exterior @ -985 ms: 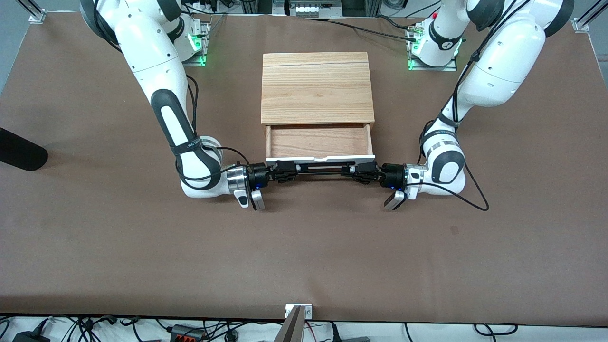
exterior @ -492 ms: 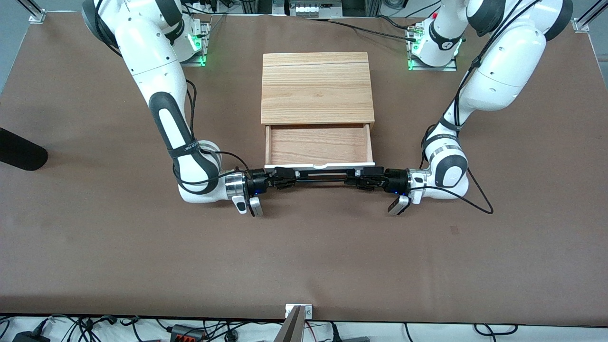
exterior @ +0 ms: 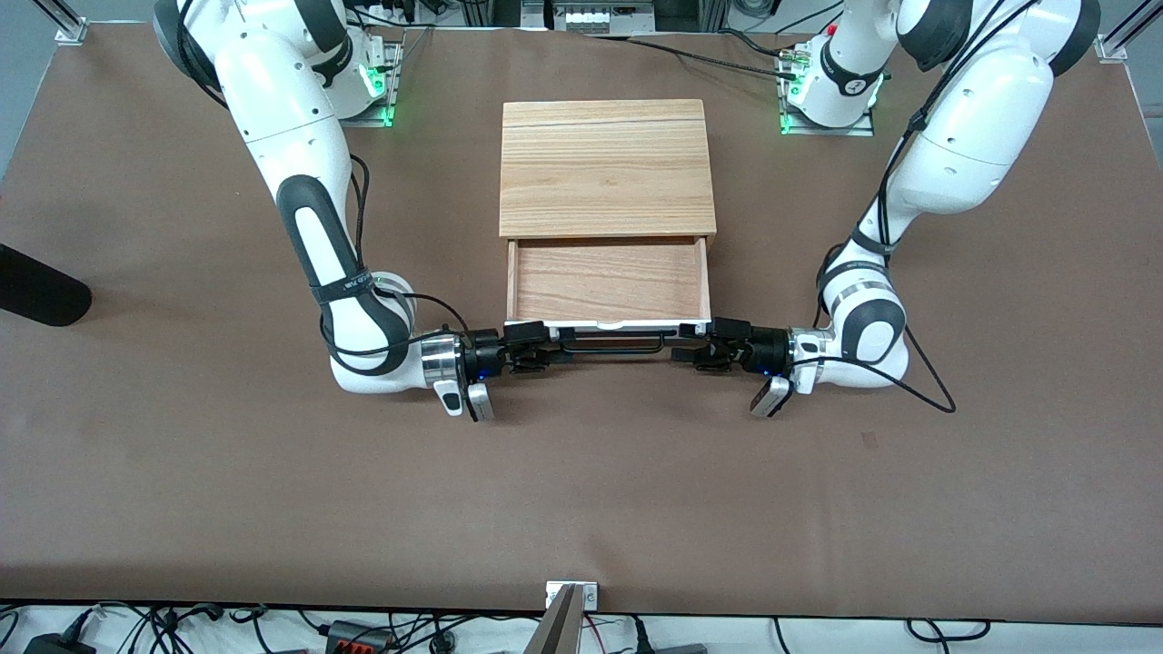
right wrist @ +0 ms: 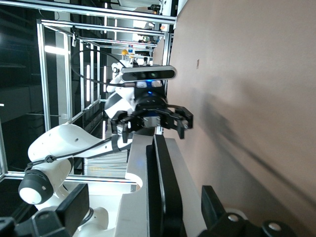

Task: Pull top drawer with both arms simultaneously
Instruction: 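Open both grippers and draw them back from the handle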

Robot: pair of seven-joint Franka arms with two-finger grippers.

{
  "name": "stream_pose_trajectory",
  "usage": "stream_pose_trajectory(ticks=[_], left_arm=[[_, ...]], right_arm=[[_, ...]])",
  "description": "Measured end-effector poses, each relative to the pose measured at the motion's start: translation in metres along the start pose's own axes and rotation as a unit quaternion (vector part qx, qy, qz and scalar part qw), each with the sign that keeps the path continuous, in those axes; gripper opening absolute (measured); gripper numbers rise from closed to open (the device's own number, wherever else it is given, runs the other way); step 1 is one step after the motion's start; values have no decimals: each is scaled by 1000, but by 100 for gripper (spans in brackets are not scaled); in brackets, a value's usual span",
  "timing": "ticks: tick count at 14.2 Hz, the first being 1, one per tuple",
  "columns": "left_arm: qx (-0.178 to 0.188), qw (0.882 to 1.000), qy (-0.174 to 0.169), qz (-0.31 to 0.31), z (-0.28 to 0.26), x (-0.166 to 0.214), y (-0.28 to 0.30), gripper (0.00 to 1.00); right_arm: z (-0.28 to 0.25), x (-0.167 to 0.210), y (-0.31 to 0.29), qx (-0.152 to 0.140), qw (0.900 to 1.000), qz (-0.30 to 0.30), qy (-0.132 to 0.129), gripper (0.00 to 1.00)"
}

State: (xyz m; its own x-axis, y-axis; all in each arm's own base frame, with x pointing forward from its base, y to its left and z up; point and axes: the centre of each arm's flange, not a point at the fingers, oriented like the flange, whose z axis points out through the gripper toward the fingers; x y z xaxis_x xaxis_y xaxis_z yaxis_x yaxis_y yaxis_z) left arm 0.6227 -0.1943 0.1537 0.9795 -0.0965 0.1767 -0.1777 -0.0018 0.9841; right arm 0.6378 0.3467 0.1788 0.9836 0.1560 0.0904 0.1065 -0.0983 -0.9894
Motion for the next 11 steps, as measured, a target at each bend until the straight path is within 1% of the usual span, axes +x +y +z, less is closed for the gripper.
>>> stream_pose_trajectory(ticks=[1, 2, 3, 5, 7, 8, 9, 10, 11], left_arm=[[13, 1000, -15, 20, -8, 10, 7, 100], [29, 998, -30, 36, -19, 22, 16, 100], [48, 997, -45, 45, -32, 35, 26, 100], [96, 991, -79, 54, -57, 58, 48, 100], [141, 982, -120, 47, -75, 76, 74, 100], [162, 976, -139, 40, -83, 81, 84, 100], [187, 969, -158, 34, -92, 85, 92, 100], [217, 959, -179, 28, -101, 87, 100, 100], [253, 946, -202, 19, -109, 90, 109, 100]], right_arm=[[-6, 1, 2, -12, 1000, 0, -5, 100], [-14, 3, 3, -33, 999, 3, -12, 100], [-24, 7, 2, -64, 998, 9, -20, 100], [-47, 19, -11, -138, 990, 22, -36, 100], [-71, 40, -47, -218, 974, 31, -53, 100], [-80, 48, -66, -249, 966, 39, -53, 100], [-85, 55, -85, -270, 961, 46, -48, 100], [-88, 58, -99, -284, 957, 52, -44, 100], [-91, 61, -110, -298, 952, 57, -42, 100]])
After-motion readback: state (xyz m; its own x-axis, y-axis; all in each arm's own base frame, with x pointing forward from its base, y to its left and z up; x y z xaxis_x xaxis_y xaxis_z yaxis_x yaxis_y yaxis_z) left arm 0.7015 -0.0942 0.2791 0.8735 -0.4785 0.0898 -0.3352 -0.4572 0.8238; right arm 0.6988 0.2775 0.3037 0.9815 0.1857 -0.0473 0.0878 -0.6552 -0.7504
